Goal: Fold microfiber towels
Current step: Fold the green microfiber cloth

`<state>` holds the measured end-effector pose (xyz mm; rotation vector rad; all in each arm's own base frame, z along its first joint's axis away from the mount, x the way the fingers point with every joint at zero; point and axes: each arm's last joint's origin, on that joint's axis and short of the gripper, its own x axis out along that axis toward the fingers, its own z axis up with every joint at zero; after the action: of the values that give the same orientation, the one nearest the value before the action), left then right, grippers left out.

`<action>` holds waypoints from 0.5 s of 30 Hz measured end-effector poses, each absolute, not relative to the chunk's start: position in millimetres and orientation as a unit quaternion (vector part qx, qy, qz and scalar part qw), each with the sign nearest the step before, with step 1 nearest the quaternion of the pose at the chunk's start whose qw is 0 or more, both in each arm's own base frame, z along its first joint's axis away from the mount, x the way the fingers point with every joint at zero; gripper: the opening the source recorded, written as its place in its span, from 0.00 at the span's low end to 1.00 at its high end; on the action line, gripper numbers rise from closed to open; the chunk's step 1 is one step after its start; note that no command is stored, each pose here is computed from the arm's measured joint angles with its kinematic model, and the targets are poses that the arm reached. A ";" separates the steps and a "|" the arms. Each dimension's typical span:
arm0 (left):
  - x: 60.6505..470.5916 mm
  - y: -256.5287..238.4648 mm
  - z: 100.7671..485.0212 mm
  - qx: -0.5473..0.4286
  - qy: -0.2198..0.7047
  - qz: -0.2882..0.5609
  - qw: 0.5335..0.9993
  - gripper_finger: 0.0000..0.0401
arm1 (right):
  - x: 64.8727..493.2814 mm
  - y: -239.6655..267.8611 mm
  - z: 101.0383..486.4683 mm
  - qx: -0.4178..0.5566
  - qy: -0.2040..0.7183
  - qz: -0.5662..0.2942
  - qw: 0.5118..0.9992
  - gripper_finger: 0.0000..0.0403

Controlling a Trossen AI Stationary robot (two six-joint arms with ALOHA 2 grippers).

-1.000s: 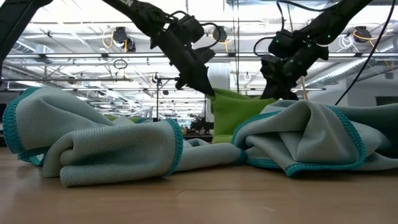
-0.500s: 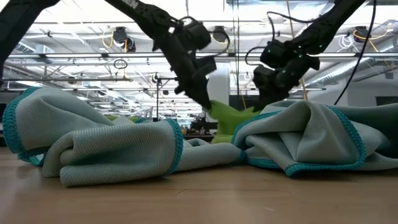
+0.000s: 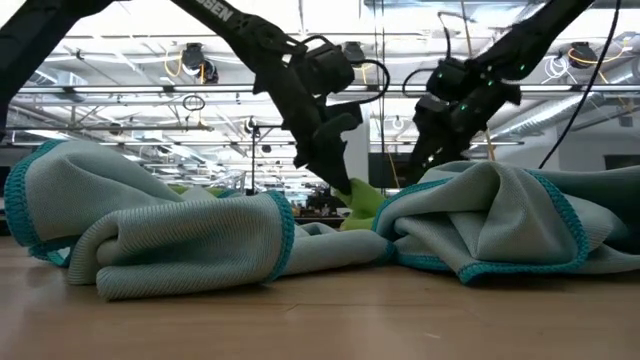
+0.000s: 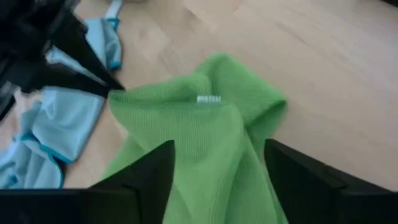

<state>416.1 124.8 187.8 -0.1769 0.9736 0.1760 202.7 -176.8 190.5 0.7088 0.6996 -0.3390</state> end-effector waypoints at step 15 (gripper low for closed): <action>418.4 113.4 187.2 -0.075 0.473 0.081 0.874 0.04 | 239.9 -207.3 150.1 0.377 0.272 -0.116 0.878 0.57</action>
<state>418.4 113.4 187.2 -0.1562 0.9881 0.1689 239.9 -207.3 150.1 0.7868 0.5665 -0.2413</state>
